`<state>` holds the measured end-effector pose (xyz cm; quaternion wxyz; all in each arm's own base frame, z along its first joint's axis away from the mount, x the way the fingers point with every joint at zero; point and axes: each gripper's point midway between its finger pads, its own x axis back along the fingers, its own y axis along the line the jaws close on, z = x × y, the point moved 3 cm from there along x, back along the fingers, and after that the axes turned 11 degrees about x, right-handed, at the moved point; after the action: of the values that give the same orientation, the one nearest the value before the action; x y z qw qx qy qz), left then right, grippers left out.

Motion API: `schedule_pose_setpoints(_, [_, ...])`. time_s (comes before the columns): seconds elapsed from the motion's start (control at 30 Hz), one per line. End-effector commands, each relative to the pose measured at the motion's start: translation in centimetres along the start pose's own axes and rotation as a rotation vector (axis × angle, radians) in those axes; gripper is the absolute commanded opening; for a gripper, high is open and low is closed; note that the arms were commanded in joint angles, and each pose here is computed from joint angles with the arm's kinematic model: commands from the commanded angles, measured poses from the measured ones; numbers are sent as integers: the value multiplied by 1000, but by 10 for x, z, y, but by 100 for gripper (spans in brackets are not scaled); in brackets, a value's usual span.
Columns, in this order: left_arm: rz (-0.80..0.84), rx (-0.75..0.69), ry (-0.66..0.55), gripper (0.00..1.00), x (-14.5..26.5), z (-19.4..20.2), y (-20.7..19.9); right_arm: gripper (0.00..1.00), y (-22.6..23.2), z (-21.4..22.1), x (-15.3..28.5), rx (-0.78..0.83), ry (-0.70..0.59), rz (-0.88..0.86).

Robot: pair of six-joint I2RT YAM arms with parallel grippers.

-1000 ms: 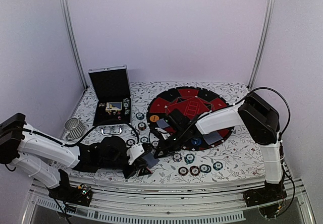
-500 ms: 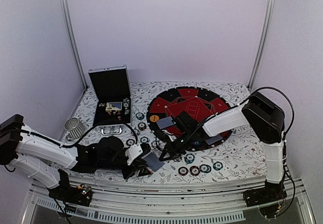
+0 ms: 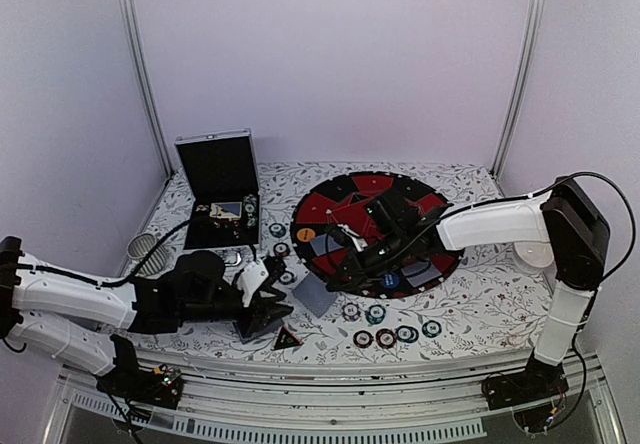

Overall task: Distribute texas hold em gaming equipment
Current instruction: Pass from the right arm to the left

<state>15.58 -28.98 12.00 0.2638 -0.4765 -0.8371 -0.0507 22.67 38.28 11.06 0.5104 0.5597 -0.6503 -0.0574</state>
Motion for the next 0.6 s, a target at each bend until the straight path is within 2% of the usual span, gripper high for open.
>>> schedule_pose_setpoints(0.0, [71, 117, -112, 41, 18, -54, 3, 2, 14, -11, 28, 106, -11, 75])
schedule_pose_setpoints(0.13, [109, 208, -89, 62, 30, -76, 16, 2, 28, -6, 41, 196, 7, 94])
schedule_pose_setpoints(0.2, [153, 236, -48, 69, 31, -77, 17, 2, 47, -14, 47, 294, -10, 88])
schedule_pose_setpoints(0.33, [206, 247, 27, 71, 25, -75, 17, 2, 75, -15, 52, 414, -19, 58])
schedule_pose_setpoints(0.47, [330, 228, 38, 72, 24, -77, 2, 2, 93, -17, 53, 489, -30, 43])
schedule_pose_setpoints(0.57, [336, 221, 52, 72, 19, -74, 3, 2, 106, -17, 51, 535, -28, 23])
